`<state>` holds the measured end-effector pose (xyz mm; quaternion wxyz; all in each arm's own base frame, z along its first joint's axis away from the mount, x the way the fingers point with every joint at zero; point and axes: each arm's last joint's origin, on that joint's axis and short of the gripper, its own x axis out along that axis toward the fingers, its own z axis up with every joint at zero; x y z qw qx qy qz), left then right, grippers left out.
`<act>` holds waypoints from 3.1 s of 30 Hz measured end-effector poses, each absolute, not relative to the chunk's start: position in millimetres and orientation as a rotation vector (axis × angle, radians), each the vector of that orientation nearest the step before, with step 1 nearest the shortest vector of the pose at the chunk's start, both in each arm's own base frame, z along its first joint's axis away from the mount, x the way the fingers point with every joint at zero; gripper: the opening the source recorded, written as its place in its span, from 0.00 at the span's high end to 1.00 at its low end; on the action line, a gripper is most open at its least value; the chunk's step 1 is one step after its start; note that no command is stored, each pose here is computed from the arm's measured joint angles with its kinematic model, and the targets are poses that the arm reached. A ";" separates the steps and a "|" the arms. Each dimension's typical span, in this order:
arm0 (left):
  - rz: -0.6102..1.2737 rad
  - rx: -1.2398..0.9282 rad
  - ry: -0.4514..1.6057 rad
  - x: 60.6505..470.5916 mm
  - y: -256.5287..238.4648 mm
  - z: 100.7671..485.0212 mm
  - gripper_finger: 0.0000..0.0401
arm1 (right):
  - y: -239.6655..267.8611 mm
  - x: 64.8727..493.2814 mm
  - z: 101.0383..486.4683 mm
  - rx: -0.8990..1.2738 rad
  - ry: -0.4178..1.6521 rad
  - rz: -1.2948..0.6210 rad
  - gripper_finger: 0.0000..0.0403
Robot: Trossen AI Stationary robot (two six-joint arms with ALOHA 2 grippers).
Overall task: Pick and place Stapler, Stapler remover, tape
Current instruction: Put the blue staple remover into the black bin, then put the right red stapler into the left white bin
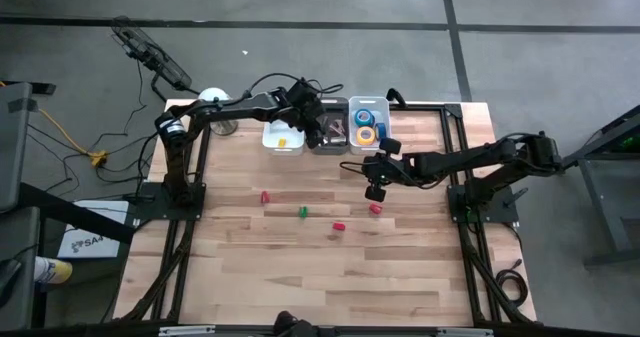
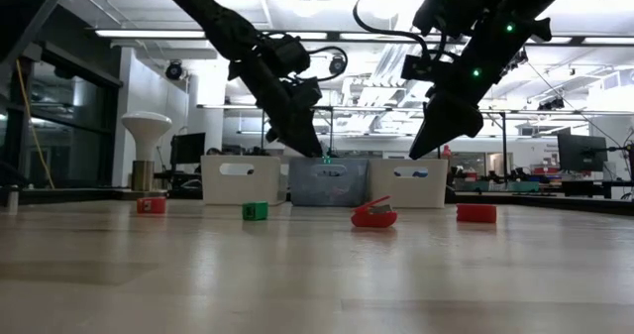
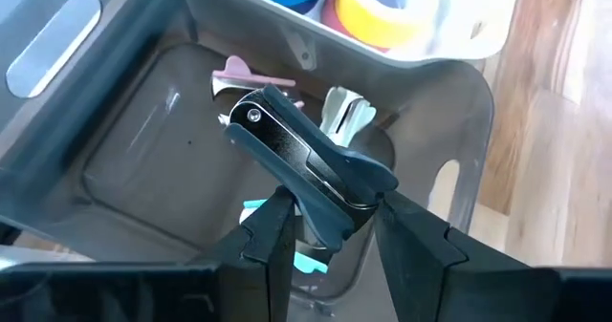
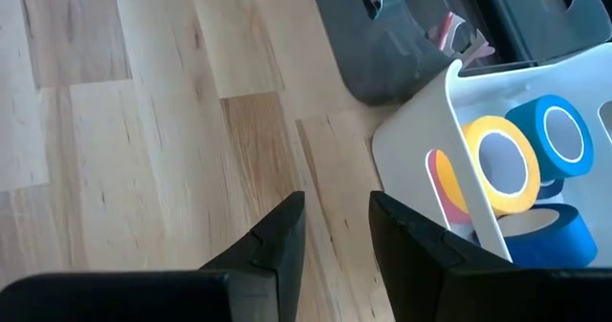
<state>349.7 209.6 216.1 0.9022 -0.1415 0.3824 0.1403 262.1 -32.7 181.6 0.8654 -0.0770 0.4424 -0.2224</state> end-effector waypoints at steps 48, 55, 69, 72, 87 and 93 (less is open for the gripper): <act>0.277 0.171 0.972 310.3 130.9 308.8 0.23 | -32.4 244.1 184.7 -0.068 1.020 -0.511 0.73; 0.316 0.252 1.001 281.6 95.6 304.9 0.23 | -31.5 228.1 201.7 -0.045 1.001 -0.550 0.73; 0.349 0.196 0.701 190.0 37.7 255.3 0.23 | -28.5 218.8 208.7 0.067 0.999 -0.515 0.73; 0.324 0.195 0.615 176.9 27.5 245.6 0.23 | -27.7 218.9 208.4 0.100 1.000 -0.499 0.73; 0.267 0.244 0.538 152.9 4.1 212.3 0.23 | -15.9 216.5 205.2 0.291 1.049 -0.408 0.51; 0.257 0.333 0.549 152.8 4.3 212.6 0.23 | -4.8 219.9 197.6 0.312 1.102 -0.356 0.39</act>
